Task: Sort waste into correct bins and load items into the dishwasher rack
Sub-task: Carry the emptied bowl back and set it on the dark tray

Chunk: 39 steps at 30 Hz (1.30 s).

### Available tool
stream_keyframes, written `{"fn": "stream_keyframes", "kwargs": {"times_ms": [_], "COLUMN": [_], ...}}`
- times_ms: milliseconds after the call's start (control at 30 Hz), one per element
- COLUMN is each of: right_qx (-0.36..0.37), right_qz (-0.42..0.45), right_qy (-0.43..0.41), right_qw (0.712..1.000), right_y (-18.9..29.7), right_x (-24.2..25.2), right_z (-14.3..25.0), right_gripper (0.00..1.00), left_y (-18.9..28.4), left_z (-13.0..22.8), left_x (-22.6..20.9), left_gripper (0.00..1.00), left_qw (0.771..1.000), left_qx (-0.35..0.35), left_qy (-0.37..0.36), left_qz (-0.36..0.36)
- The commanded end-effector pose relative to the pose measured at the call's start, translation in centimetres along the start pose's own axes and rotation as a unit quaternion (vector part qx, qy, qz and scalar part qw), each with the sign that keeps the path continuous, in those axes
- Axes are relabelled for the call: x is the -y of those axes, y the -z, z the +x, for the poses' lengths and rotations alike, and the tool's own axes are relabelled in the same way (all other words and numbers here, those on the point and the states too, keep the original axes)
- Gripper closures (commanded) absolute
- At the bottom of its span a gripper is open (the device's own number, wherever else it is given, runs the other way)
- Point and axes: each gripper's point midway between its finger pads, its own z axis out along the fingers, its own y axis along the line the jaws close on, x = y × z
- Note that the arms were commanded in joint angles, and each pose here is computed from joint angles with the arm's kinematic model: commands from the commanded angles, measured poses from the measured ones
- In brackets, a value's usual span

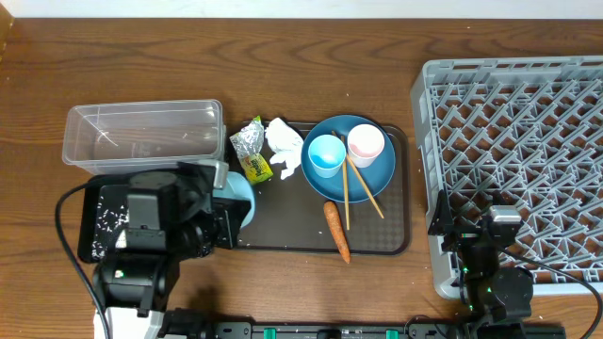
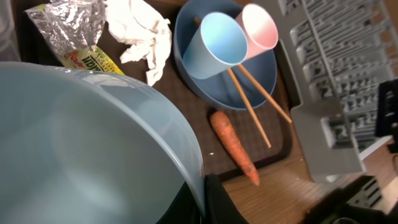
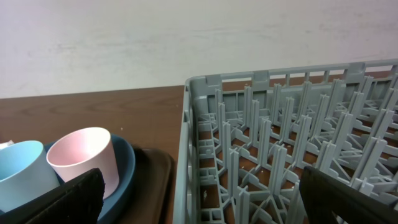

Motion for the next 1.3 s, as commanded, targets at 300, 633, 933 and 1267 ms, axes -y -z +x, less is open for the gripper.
{"fn": "stream_keyframes", "kwargs": {"times_ms": [300, 633, 933, 1267], "right_qx": [-0.002, -0.002, -0.002, -0.002], "right_qz": [-0.001, -0.001, -0.001, -0.001], "right_qy": [0.002, 0.002, 0.002, 0.002], "right_qw": [1.0, 1.0, 1.0, 1.0], "right_y": [0.0, 0.0, 0.0, 0.0], "right_x": [0.0, 0.0, 0.0, 0.0], "right_z": [0.1, 0.1, 0.1, 0.1], "right_gripper": [0.01, 0.01, 0.01, 0.01], "left_y": [-3.1, -7.5, -10.8, -12.1], "left_z": [2.3, 4.4, 6.8, 8.3], "left_x": [-0.3, -1.2, -4.7, -5.8], "left_gripper": [0.93, 0.94, 0.94, 0.83], "left_qw": [0.997, 0.987, 0.968, 0.958], "left_qx": [-0.066, -0.147, -0.21, -0.245], "left_qy": [-0.03, -0.033, -0.014, -0.004], "left_qz": [-0.035, -0.05, -0.137, -0.15]}}
